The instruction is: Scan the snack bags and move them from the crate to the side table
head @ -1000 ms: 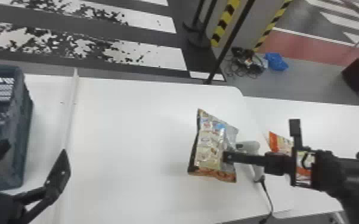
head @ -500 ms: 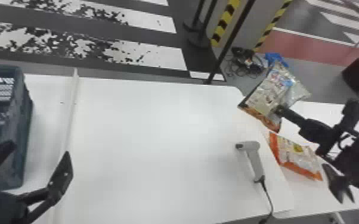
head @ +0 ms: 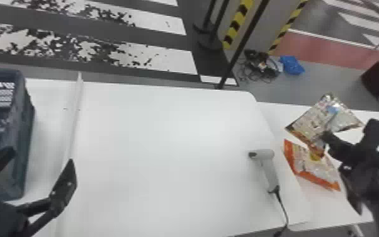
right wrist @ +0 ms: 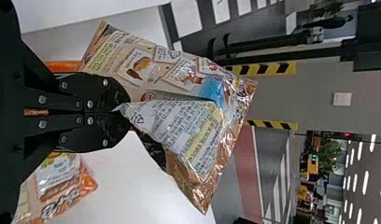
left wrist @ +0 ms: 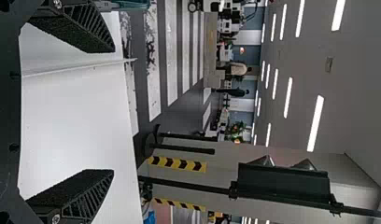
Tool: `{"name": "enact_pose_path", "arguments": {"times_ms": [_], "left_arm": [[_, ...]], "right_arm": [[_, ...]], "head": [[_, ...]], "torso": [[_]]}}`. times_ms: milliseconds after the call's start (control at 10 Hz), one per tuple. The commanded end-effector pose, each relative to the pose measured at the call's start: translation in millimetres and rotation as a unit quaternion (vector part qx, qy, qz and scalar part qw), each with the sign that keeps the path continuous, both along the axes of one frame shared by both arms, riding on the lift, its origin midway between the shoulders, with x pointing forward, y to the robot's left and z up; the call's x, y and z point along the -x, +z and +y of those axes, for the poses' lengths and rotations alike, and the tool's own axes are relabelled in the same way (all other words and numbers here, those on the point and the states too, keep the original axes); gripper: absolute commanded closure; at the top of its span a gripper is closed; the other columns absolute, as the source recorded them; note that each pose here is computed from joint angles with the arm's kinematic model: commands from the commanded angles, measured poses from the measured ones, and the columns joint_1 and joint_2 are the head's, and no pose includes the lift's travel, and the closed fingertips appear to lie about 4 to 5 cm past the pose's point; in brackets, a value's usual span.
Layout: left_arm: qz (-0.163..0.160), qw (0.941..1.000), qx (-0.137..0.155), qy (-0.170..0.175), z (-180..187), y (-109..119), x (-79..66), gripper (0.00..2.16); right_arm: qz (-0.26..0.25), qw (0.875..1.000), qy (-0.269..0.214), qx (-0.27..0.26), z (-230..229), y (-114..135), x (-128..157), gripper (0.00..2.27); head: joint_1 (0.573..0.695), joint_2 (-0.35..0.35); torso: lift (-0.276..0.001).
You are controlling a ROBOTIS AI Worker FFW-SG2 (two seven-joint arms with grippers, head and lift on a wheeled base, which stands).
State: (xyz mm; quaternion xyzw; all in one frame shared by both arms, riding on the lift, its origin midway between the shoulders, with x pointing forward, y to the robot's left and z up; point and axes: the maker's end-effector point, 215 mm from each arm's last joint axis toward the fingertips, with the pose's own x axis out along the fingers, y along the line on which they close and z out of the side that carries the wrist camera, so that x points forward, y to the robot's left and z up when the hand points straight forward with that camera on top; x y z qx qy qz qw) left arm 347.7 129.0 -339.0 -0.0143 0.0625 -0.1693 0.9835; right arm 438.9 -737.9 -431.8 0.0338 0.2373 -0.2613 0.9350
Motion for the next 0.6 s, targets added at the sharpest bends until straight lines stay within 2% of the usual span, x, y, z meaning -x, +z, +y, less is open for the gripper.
{"name": "enact_pose_path", "arguments": {"times_ms": [0, 200, 300, 400, 500], "left_arm": [[0.0, 1.0, -0.002, -0.001, 1.4, -1.0, 0.5, 0.07], [-0.003, 1.0, 0.001, -0.004, -1.4, 2.0, 3.5, 0.07], [-0.003, 1.0, 0.002, -0.005, -2.9, 2.2, 4.4, 0.07], [-0.003, 1.0, 0.005, -0.005, -4.6, 3.8, 4.6, 0.07], [-0.004, 1.0, 0.007, -0.006, -7.4, 5.1, 5.4, 0.07]], "right_arm": [[0.052, 0.998, -0.008, 0.028, -6.1, -33.6, 11.1, 2.13], [0.082, 0.996, -0.01, 0.029, -9.2, -54.1, 18.9, 2.02], [0.084, 0.996, -0.004, 0.027, -2.9, -58.1, 16.3, 0.94], [0.081, 0.996, -0.002, 0.028, -2.0, -55.5, 15.2, 0.0], [0.077, 0.997, -0.002, 0.024, 1.3, -50.9, 15.8, 0.0]], "head": [[0.695, -0.35], [0.695, -0.35], [0.695, -0.35], [0.695, -0.35], [0.695, -0.35]], "torso": [[-0.087], [-0.087], [-0.087], [-0.087], [-0.087]]}}
